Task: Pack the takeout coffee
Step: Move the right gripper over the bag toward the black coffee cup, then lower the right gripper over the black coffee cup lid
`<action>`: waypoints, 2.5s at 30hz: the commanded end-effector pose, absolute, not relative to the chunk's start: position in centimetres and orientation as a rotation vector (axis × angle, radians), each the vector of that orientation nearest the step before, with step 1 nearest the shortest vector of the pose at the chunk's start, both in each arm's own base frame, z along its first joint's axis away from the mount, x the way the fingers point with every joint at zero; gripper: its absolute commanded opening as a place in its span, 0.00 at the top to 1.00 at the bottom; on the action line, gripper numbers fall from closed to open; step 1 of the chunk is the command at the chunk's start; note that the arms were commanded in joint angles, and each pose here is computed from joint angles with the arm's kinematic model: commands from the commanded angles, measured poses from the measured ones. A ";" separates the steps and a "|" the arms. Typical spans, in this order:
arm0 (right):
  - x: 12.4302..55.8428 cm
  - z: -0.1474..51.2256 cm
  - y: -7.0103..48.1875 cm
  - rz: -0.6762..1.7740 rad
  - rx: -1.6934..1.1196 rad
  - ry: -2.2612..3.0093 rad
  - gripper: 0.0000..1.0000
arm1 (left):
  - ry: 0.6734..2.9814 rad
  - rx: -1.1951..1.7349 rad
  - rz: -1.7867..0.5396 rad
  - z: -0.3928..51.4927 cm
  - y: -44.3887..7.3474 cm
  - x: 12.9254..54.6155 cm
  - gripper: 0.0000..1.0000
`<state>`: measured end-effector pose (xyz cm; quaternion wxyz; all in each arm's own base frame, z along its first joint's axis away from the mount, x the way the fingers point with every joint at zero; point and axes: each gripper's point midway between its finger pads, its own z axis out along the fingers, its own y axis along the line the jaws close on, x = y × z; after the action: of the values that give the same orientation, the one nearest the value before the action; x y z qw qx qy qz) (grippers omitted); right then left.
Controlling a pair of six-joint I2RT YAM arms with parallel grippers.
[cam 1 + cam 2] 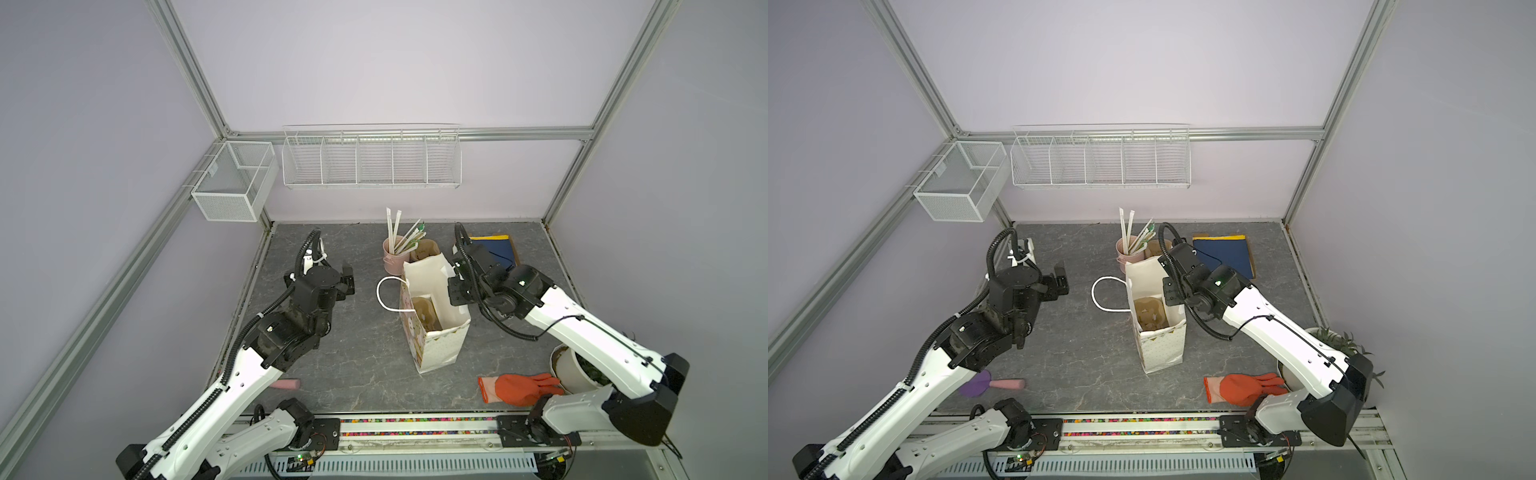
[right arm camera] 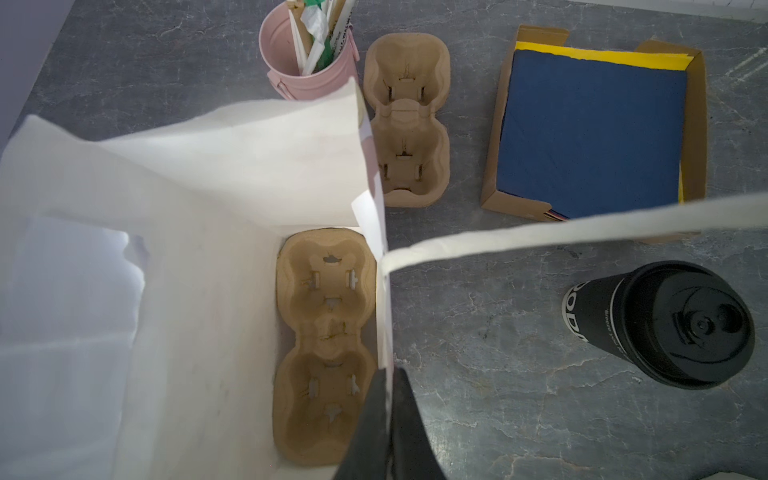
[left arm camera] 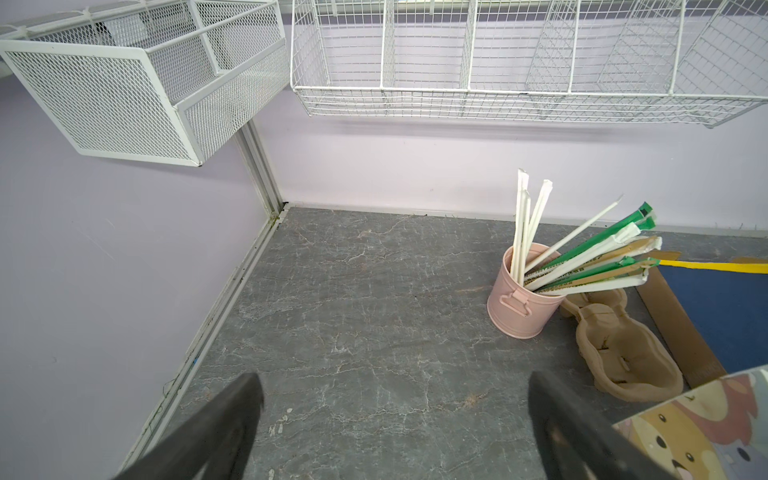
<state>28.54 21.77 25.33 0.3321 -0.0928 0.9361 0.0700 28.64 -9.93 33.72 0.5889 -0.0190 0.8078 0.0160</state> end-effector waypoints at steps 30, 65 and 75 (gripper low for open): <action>31.2 30.7 22.7 0.246 -0.275 2.286 0.53 | 1.897 -0.032 0.031 33.2 -10.0 28.7 0.00; 29.6 24.0 1.4 0.159 0.640 2.596 0.12 | 1.925 -0.012 -0.077 32.9 -11.3 28.2 0.00; 31.1 18.7 0.5 0.038 0.788 2.801 0.11 | 1.940 -0.006 -0.079 32.6 -11.5 28.3 0.00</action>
<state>31.63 0.82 18.90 0.1373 0.2503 0.9582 0.0205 28.36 -11.54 32.86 0.5704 -0.0003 0.8208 -0.0293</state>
